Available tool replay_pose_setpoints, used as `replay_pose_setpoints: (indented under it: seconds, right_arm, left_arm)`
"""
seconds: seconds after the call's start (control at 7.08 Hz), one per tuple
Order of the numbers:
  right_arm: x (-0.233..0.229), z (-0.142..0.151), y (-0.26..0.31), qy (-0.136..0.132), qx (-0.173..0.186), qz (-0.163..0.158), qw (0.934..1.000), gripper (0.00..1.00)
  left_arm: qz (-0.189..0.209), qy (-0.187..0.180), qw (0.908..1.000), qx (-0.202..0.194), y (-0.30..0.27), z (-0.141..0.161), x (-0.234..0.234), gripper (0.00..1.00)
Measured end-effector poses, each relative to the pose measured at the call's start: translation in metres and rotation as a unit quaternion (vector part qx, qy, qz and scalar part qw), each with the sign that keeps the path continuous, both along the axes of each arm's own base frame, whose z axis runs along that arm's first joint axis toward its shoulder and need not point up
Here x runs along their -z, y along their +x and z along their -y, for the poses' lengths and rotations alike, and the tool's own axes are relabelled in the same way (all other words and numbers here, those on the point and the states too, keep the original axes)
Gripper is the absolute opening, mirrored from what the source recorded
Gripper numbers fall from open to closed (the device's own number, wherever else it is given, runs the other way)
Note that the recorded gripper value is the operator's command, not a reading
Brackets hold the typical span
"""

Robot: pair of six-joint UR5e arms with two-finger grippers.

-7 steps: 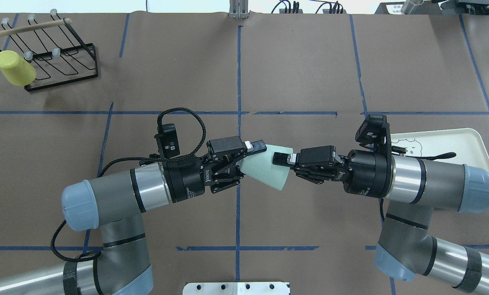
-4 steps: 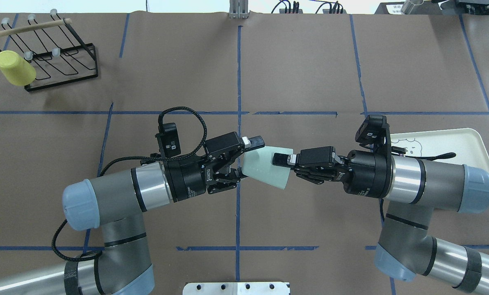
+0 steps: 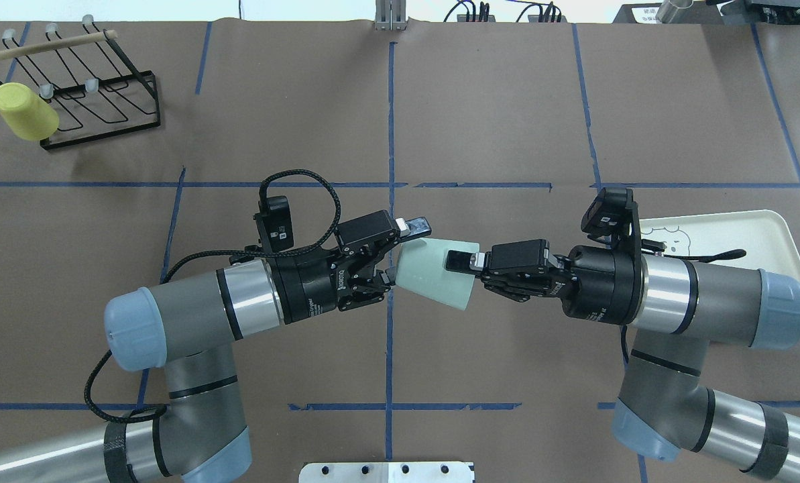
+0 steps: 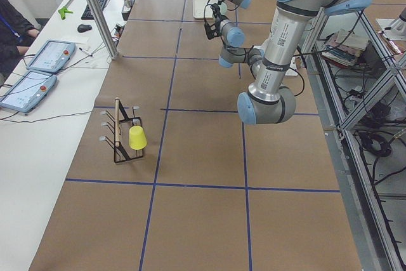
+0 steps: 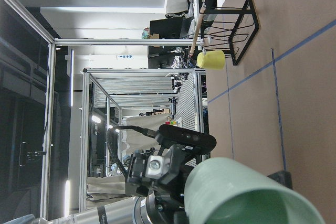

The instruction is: Left arm grabs green cup and hands to right arm on tray

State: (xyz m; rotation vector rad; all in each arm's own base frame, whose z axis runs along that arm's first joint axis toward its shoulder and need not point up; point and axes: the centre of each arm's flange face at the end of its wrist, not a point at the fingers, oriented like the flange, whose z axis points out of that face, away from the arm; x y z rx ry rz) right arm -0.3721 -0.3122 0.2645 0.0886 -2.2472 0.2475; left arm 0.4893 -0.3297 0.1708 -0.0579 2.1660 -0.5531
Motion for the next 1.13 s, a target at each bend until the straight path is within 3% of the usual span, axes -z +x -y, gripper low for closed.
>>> replay_pose_setpoints:
  seconds: [0.28,0.42,0.71,0.85,0.99,1.13]
  right_arm:
    - [-0.004,0.0,0.001,0.0,0.001,-0.004,1.0,0.0]
    - [-0.007,0.004,0.0,-0.003,0.001,-0.021,0.9998,0.0]
    - [-0.009,0.037,0.007,-0.014,0.009,-0.11,0.9938,0.0]
    - [-0.012,0.066,0.021,-0.02,0.019,-0.173,0.9846,0.0]
    - [-0.01,0.095,0.036,-0.025,0.031,-0.234,0.9714,0.0]
    - [-0.005,0.125,0.051,-0.032,0.042,-0.296,0.9536,0.0]
  left_arm:
    - [0.014,-0.005,0.9996,0.023,-0.01,0.024,-0.003,1.0]
    - [0.039,-0.012,0.9983,0.042,-0.015,0.044,-0.008,1.0]
    - [0.136,-0.022,0.9879,0.072,-0.019,0.085,-0.022,1.0]
    - [0.201,-0.01,0.9771,0.069,-0.023,0.106,-0.031,1.0]
    - [0.266,0.003,0.9628,0.05,-0.033,0.128,-0.041,1.0]
    - [0.336,0.017,0.9415,0.024,-0.05,0.153,-0.052,1.0]
